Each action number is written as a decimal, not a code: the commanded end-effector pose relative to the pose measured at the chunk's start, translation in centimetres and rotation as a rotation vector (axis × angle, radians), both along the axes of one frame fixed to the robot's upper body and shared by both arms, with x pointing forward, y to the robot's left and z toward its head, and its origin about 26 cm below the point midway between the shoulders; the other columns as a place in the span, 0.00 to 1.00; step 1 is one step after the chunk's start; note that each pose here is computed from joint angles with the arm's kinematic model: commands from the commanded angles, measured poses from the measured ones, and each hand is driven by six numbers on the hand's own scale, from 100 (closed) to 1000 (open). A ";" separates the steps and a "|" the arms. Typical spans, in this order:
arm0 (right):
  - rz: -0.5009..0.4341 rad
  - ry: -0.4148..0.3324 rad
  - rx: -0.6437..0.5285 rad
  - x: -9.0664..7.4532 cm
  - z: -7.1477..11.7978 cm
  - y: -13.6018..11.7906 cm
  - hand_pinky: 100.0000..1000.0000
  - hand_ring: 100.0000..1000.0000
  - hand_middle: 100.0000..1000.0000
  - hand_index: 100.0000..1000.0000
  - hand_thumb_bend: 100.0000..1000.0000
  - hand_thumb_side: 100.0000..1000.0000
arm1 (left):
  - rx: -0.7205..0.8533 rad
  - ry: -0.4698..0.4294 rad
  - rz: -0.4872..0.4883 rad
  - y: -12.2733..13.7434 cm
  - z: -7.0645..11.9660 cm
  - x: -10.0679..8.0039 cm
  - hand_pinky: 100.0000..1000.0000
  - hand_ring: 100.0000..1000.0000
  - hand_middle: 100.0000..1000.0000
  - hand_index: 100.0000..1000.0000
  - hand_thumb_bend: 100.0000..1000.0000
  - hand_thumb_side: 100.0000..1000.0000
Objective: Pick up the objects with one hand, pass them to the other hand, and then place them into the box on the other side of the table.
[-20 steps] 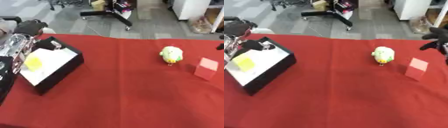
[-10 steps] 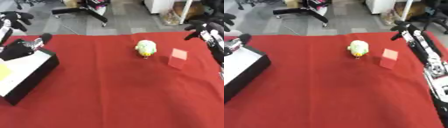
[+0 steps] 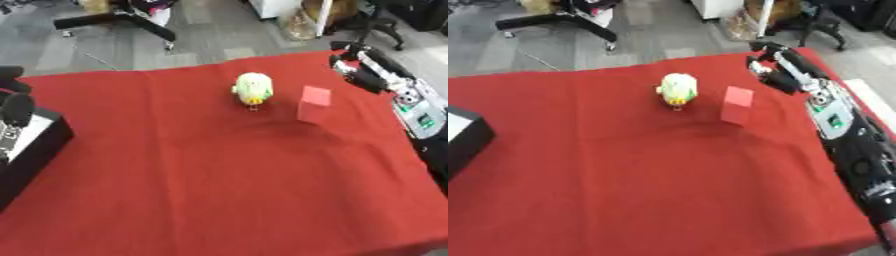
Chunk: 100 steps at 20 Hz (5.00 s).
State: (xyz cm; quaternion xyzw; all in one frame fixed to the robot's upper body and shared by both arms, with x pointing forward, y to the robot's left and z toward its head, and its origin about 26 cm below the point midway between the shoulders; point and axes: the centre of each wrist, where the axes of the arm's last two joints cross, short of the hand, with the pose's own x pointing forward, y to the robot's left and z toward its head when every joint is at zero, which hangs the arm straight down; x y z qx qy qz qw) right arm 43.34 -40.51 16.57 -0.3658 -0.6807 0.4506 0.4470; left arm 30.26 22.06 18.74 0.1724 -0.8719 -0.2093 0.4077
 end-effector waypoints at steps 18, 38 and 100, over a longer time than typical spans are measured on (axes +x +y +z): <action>0.055 0.170 -0.286 1.3 -2.2 -1.5 0.91 0.87 0.90 0.99 0.00 1.00 | -0.016 0.015 -0.082 -1.8 0.0 -0.5 0.65 0.49 0.54 0.77 0.44 0.86; 0.126 0.225 -0.147 1.1 -1.5 -1.6 0.90 0.83 0.88 0.98 0.00 1.00 | -0.018 0.020 -0.078 -1.9 -0.2 -0.6 0.65 0.49 0.54 0.77 0.43 0.87; 0.728 -0.052 0.593 -4.2 6.4 21.9 0.66 0.33 0.19 0.85 0.00 0.60 | 0.345 -0.527 0.103 -10.7 -0.7 0.4 0.75 0.70 0.73 0.86 0.87 0.34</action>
